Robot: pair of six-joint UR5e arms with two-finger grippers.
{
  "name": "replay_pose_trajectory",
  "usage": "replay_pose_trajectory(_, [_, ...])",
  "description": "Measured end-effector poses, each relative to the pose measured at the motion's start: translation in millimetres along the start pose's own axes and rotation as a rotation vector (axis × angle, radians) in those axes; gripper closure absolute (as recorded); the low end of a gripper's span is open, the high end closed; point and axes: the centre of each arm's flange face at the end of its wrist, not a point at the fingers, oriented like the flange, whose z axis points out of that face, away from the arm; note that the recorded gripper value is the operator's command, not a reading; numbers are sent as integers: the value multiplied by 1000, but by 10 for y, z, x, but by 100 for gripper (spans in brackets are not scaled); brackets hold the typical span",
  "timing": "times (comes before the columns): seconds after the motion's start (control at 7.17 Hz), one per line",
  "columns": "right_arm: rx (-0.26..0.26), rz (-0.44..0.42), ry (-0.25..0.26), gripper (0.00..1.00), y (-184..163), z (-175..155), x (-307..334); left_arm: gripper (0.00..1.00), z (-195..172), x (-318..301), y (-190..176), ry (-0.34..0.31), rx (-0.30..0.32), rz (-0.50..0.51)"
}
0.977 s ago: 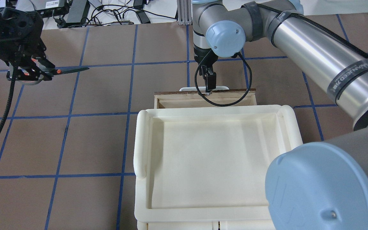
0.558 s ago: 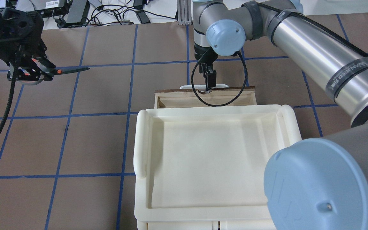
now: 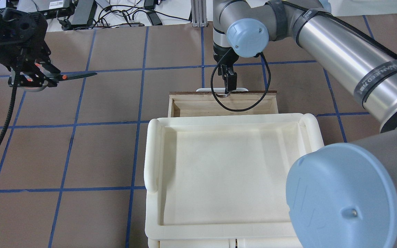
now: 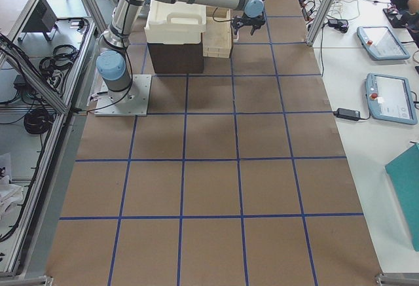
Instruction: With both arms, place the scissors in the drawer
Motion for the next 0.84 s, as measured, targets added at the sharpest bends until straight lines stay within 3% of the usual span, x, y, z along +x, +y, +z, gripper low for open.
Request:
replay_pose_trajectory(0.28, [-3,-1,-28,0,-101,-156,-63,97,4,-2,-2,0,1,1])
replay_pose_trajectory(0.84, [-5,-2,-32,0,-131,-188,-80,97,20,-13,-1,3,3,0])
